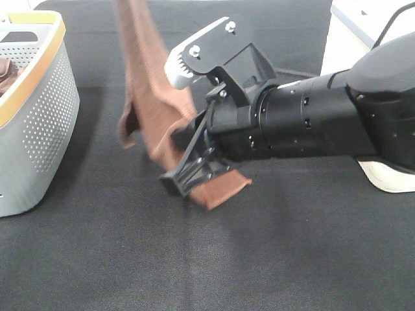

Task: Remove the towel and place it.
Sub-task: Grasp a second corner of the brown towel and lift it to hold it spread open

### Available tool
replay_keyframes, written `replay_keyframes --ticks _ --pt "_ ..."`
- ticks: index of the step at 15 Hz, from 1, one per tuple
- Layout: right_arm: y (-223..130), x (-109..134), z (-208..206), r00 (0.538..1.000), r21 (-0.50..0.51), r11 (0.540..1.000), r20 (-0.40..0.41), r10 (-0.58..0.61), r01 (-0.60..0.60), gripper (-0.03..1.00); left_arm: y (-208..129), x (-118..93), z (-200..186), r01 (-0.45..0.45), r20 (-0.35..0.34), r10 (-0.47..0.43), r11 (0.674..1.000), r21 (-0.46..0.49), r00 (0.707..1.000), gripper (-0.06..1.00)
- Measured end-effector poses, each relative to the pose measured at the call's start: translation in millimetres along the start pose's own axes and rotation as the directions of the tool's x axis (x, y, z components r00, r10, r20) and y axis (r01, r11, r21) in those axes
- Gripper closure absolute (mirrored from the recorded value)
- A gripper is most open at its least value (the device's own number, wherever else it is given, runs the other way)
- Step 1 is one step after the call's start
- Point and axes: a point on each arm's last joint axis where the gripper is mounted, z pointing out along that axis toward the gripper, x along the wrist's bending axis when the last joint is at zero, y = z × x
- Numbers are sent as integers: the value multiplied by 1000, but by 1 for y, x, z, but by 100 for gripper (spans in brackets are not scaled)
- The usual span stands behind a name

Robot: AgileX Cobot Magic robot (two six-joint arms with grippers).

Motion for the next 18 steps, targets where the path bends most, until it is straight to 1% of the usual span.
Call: replay_keyframes --ticks 2,3,4,5,6,7,8,9,10,11,12,13,14,15,16,18 --pt "-1 5 0 998 10 1000 -56 0 0 97 -7 1 0 0 -6 0 997 72 1000 94" --pt "-1 4 0 999 10 1000 -54 -1 2 97 -12 1 -1 3 -9 -2 991 131 1000 94" --pt "-1 -1 0 999 11 1000 -45 6 -6 97 -15 1 -1 3 -11 -1 987 161 1000 94" --pt "-3 -9 0 1000 18 1000 -21 8 -8 97 -15 1 -1 3 -11 -1 986 168 1000 94" --pt "-3 -9 0 1000 18 1000 -21 8 -8 97 -15 1 -1 3 -11 -1 986 168 1000 94" --pt "-7 -23 0 999 24 1000 32 8 -9 97 -15 1 -1 3 -11 -1 985 170 1000 94" --pt "-8 -40 -1 992 19 1000 123 7 -10 97 -15 1 -1 3 -11 -1 985 170 1000 94" --pt "-8 -56 -3 971 6 1000 238 10 -12 97 -15 1 -1 3 -11 -1 985 170 1000 94" --pt "-7 -80 -10 901 -15 1000 434 7 0 97 -15 1 -1 5 -12 -3 986 169 1000 94" --pt "-6 -90 -16 836 -13 1000 549 -7 18 97 -15 1 -1 5 -11 -3 986 164 1000 94" --pt "-8 -97 -21 785 13 1000 619 -22 17 97 -15 1 -1 5 -11 -3 987 160 1000 94" --pt "-13 -99 -23 765 50 999 644 -16 -22 97 -14 1 -1 5 -11 -3 988 156 1000 94" --pt "-18 -99 -23 768 93 994 641 -11 -64 97 -14 1 -1 6 -9 -4 988 151 1000 94" --pt "-23 -94 -20 808 151 986 588 -36 -66 97 -13 1 -1 6 -6 -5 990 141 1000 94" --pt "-26 -88 -16 850 159 986 526 -35 -57 97 -12 1 -1 6 -7 -5 992 128 1000 94" --pt "-23 -76 -12 918 123 992 396 -12 -40 97 -10 1 -1 4 -8 -4 994 109 1000 94"
